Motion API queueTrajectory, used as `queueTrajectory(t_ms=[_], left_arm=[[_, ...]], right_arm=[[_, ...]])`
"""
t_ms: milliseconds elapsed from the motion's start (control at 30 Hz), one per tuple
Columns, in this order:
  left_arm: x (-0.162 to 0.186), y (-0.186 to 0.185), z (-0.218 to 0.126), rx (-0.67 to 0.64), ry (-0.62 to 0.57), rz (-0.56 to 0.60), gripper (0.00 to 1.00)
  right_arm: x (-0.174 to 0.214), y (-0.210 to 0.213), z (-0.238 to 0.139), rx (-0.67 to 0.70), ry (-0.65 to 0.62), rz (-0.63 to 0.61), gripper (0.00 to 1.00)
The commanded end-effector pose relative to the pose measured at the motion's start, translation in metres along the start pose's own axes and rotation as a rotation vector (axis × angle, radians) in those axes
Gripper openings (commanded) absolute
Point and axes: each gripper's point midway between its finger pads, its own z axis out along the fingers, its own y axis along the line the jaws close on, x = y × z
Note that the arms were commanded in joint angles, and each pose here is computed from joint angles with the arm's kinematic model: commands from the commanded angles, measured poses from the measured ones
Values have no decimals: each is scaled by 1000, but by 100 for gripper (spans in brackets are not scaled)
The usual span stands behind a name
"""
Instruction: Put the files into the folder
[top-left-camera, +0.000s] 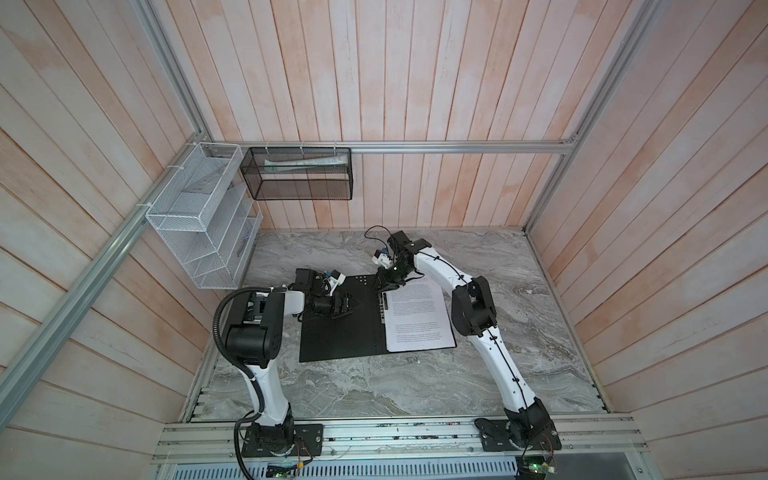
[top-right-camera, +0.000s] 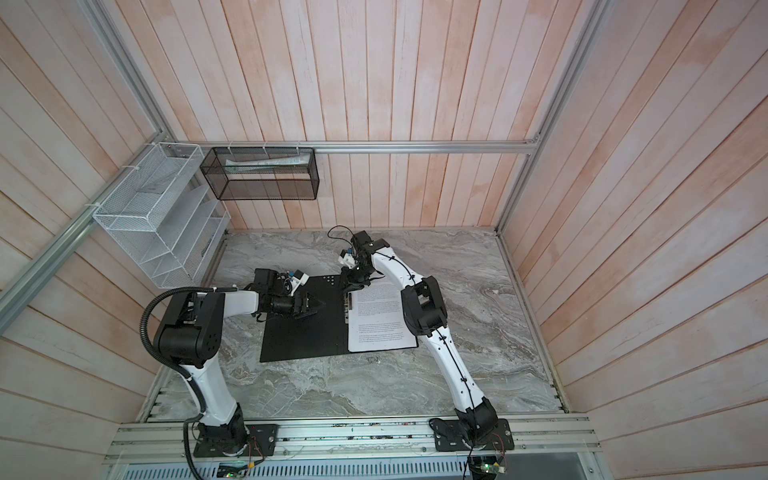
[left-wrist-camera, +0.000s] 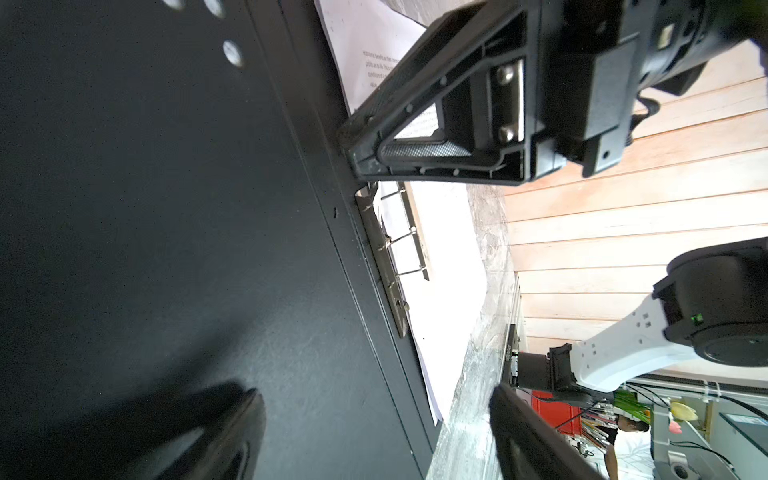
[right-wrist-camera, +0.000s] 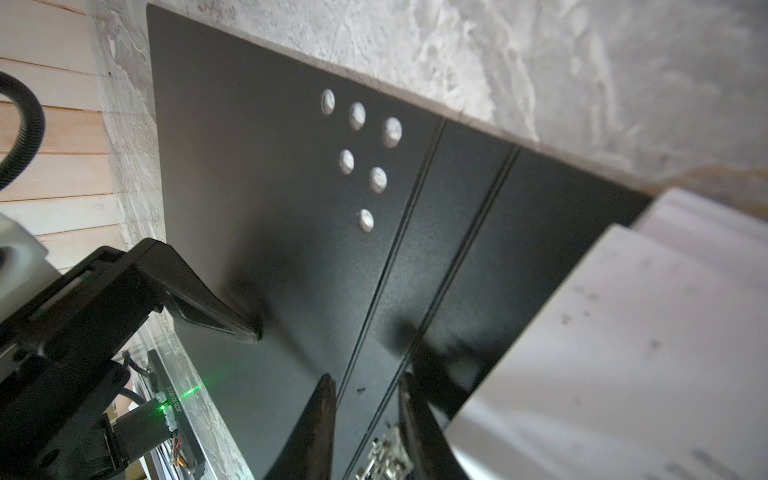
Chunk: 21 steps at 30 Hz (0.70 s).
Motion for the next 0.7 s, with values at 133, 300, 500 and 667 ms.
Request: queueTrajectory(t_ms=[133,300,500,667], left_arm=[[-1,13,2,-32,3,-30,87],[-3,12,1,-33,-1,-27,87],[-3,11,1,-32,2,-35,87],[-6,8,0,-29,-1,-35,87]], right_arm=[[7,44,-33,-7,-11,-85,29],[14,61,-41,-9,-7,-111,29],[36,62,-39,30,53,-114,29],[54,65,-42,66,79,-108,28]])
